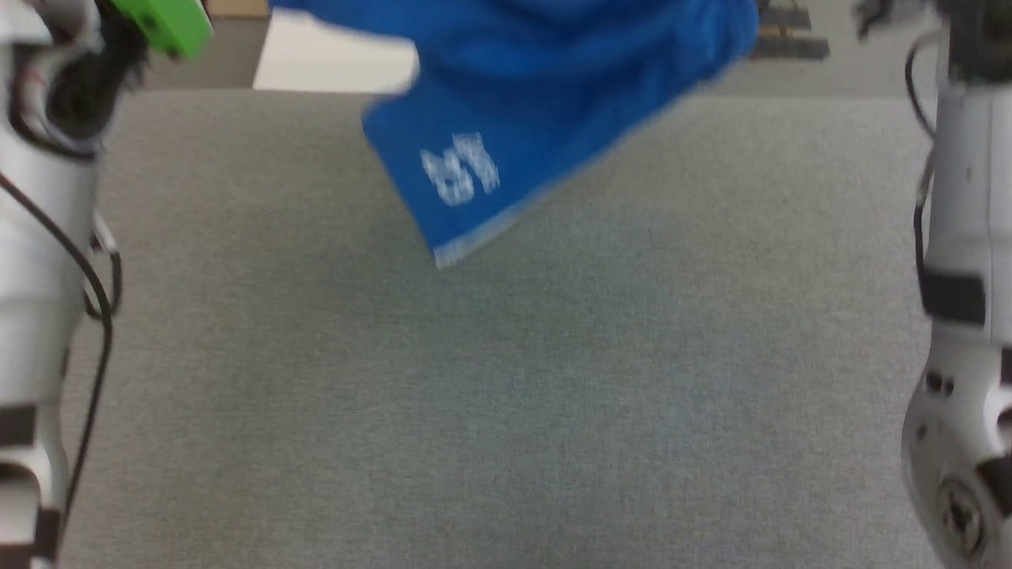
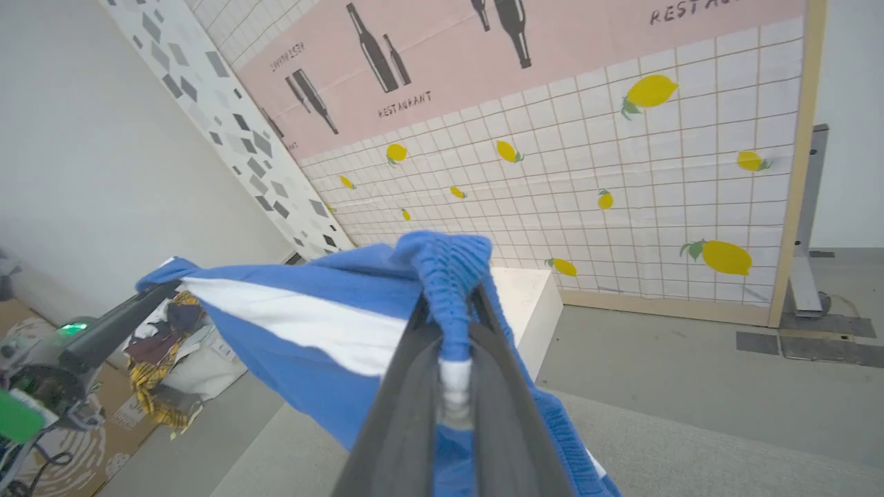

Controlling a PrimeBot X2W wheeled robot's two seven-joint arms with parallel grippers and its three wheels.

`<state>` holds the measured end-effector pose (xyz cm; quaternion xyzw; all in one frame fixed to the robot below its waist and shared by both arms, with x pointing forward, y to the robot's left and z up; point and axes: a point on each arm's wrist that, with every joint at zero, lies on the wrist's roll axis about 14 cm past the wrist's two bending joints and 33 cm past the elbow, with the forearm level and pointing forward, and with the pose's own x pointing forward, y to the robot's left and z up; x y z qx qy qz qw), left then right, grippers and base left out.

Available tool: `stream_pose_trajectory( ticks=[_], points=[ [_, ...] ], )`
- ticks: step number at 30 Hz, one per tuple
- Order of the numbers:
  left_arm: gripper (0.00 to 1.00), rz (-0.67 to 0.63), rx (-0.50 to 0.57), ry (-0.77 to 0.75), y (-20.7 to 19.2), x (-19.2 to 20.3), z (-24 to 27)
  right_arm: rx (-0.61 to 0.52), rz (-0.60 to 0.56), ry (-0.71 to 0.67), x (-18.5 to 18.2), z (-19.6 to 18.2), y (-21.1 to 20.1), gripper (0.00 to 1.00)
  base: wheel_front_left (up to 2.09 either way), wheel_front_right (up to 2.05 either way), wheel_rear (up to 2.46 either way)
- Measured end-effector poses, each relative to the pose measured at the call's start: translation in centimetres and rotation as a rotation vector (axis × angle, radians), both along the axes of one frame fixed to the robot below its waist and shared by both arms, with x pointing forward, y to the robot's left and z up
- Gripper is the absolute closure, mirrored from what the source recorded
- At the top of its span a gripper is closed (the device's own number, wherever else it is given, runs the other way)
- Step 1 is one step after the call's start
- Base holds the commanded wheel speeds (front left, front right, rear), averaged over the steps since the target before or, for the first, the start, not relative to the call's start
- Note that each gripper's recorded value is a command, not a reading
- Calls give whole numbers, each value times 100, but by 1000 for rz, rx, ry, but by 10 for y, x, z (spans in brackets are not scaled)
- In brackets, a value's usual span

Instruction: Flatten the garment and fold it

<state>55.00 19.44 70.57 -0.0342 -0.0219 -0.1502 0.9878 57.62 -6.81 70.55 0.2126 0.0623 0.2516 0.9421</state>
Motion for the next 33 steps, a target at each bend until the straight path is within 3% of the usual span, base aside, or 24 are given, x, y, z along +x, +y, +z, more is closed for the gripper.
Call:
stream_pose_trajectory(
  ticks=[8, 16, 25, 33],
  points=[
    [100, 86, 19, -160, 6, 52, 19, -2, -131, -146, 53, 22, -10, 100, 0, 0, 0],
    [100, 65, 12, -10, 0, 65, -64, -65, -122, 10, 65, -62, -4, 100, 0, 0, 0],
    [100, 14, -61, 161, -8, -2, -151, -93, -63, 208, -14, -168, -14, 100, 0, 0, 0],
    [100, 79, -199, 363, -11, -112, -227, -38, -10, 469, -146, -242, -30, 100, 0, 0, 0]
  ],
)
